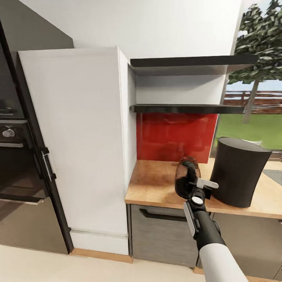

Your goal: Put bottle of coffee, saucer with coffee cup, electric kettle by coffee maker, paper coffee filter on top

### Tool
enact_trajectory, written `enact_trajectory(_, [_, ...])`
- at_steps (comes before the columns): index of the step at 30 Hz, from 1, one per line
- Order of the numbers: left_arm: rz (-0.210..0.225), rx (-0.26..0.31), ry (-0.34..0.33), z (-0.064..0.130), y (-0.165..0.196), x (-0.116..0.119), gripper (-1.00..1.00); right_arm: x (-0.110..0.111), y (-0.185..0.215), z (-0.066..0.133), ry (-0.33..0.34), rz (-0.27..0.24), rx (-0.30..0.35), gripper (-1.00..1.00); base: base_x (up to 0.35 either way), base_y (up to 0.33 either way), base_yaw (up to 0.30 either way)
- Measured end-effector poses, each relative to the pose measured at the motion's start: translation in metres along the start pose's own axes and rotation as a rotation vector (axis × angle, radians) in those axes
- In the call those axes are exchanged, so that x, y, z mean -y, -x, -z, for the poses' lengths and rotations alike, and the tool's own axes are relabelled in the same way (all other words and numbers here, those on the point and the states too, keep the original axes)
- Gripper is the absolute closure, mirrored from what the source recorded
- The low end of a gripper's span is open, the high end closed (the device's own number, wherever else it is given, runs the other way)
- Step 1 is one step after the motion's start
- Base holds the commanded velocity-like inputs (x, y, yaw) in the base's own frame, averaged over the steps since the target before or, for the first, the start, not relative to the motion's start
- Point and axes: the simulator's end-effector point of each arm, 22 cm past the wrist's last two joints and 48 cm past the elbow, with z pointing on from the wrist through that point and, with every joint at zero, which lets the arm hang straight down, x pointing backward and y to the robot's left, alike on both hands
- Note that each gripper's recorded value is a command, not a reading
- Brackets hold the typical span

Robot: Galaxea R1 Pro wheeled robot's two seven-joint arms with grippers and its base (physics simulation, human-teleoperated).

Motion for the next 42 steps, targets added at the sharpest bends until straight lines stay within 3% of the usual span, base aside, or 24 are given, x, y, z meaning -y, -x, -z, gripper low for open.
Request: enact_trajectory(42, [0.001,0.004,0.008,0.0,0.002,-0.002,-1.0,-0.001,-0.012,0.0,0.003,0.011,-0.023,1.0,0.005,0.007,-0.064])
